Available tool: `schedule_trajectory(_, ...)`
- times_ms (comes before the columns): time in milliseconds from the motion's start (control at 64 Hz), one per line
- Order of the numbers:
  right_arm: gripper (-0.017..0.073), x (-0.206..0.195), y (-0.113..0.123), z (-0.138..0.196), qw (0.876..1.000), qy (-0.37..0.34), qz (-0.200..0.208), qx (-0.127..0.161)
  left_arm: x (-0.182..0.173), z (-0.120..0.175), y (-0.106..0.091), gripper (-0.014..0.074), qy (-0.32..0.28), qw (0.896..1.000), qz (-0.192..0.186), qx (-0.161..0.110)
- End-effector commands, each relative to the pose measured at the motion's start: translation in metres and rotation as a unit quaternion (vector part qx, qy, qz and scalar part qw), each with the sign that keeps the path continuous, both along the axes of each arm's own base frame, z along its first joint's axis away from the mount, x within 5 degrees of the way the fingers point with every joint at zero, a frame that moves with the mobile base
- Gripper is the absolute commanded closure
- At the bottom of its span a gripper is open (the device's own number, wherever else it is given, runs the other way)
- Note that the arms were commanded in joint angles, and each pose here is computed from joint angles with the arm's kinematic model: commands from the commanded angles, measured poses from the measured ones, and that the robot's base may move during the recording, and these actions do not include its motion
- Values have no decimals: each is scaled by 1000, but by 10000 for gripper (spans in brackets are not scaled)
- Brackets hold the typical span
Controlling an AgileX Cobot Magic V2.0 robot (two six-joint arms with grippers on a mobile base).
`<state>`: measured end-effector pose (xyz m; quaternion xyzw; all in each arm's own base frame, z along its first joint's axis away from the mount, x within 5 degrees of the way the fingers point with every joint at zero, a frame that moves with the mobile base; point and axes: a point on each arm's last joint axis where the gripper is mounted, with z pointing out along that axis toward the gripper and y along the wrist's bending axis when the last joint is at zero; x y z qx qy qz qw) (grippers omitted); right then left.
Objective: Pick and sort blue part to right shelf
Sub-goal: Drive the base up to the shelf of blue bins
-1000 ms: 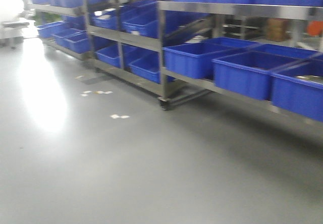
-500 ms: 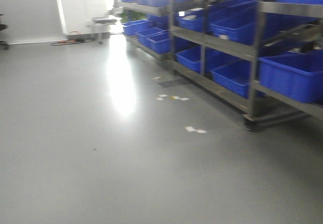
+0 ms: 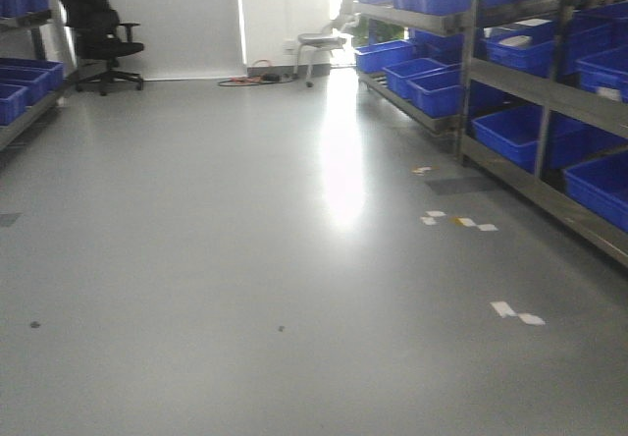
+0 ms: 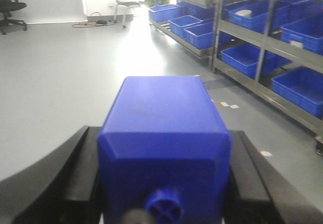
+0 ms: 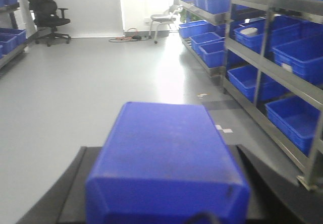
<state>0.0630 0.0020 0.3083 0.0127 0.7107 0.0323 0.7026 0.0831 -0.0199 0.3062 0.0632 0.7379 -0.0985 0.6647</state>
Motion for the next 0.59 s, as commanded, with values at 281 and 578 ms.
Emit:
schedule_trajectory(281, 127, -1, -1, 17, 998, -57, -4, -5, 0, 18, 1, 241, -56, 998, 8, -15)
schedule_trajectory(578, 127, -1, -1, 17, 998, -57, -4, -5, 0, 18, 1, 241, -56, 998, 8, -15)
